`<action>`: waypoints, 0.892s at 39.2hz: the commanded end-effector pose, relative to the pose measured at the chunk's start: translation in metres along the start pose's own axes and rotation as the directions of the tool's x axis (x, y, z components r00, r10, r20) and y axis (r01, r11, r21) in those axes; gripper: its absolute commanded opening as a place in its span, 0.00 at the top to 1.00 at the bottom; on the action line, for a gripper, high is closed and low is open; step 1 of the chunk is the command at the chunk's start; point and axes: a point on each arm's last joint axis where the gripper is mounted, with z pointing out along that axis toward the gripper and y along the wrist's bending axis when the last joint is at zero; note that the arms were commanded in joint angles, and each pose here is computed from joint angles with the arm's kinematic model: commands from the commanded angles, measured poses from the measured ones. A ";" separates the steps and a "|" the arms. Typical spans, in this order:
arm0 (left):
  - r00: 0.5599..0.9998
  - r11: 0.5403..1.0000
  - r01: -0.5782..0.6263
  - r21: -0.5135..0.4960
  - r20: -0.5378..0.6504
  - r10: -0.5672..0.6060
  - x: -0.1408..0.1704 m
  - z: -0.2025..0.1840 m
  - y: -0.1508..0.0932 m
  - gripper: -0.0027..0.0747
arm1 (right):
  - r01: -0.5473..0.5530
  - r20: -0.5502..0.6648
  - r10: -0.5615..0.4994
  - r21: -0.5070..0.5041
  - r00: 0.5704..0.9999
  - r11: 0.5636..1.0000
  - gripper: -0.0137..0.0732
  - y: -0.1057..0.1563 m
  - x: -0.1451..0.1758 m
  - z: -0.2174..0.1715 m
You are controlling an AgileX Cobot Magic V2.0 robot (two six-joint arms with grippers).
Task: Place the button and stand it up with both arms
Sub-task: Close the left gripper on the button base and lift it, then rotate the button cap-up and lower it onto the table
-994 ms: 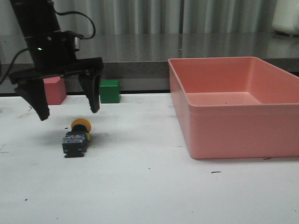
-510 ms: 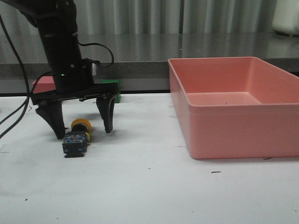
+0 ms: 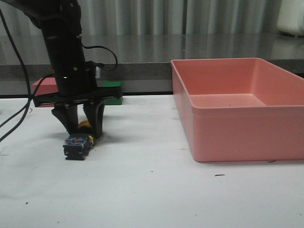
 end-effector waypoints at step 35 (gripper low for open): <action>0.319 0.981 -0.191 -0.041 0.942 0.101 0.127 -0.141 0.021 0.75 | 0.023 0.096 -0.022 -0.004 0.995 1.000 0.92 0.001 -0.015 -0.003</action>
